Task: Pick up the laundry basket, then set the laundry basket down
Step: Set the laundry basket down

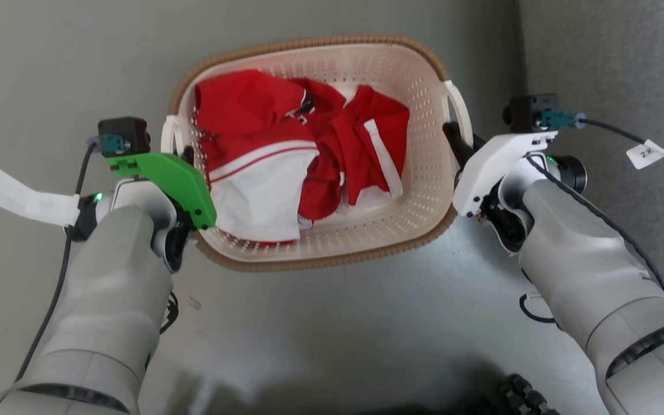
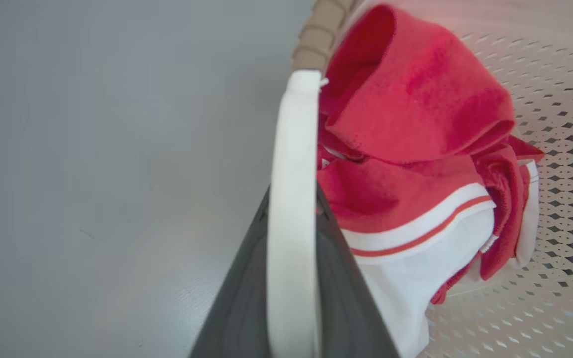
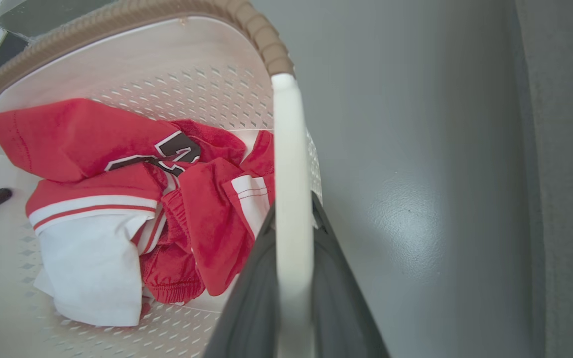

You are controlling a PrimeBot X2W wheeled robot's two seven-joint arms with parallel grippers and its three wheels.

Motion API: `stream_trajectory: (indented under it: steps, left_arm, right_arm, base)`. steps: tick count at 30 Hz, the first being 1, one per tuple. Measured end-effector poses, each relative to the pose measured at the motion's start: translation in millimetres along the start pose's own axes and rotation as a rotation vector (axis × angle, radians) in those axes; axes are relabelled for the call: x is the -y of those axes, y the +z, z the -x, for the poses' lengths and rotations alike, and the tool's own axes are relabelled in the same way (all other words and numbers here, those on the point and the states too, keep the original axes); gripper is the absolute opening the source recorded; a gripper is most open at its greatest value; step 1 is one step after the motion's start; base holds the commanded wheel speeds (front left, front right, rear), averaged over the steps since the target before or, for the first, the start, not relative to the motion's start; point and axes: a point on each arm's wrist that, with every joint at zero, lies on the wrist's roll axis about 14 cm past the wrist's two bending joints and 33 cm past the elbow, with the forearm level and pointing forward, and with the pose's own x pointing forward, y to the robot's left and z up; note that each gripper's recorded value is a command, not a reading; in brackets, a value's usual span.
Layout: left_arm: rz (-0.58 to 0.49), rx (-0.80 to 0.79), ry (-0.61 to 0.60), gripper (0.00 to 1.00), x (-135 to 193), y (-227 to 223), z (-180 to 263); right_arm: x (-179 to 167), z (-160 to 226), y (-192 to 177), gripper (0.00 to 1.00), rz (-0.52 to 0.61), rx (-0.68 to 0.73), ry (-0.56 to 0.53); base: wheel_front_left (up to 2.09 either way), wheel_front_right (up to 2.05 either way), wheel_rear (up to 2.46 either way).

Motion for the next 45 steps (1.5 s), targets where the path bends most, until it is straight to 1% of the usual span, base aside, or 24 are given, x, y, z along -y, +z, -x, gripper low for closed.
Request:
stream_trajectory:
  steps: [8,18,27,45]
  left_arm:
    - [0.010,-0.036,0.006,0.00,-11.0,-17.8,-27.9]
    - [0.027,-0.055,0.019,0.00,-21.8,-34.7,-48.5]
    - [0.028,-0.091,0.028,0.00,-27.2,-51.6,-55.5]
    - [0.010,-0.083,0.024,0.00,-29.0,-51.7,-61.2]
  right_arm:
    - [12.0,-25.7,-17.9,0.00,-0.013,-0.042,-0.009]
    - [21.0,-46.5,-33.4,0.00,-0.023,-0.070,-0.015]
    - [25.1,-52.3,-52.7,0.00,-0.037,-0.116,-0.023]
    - [26.4,-57.7,-56.0,0.00,-0.030,-0.122,-0.022]
  base:
    - [0.00,0.00,0.00]
    - [0.00,0.00,0.00]
    - [0.00,0.00,0.00]
    - [0.00,0.00,0.00]
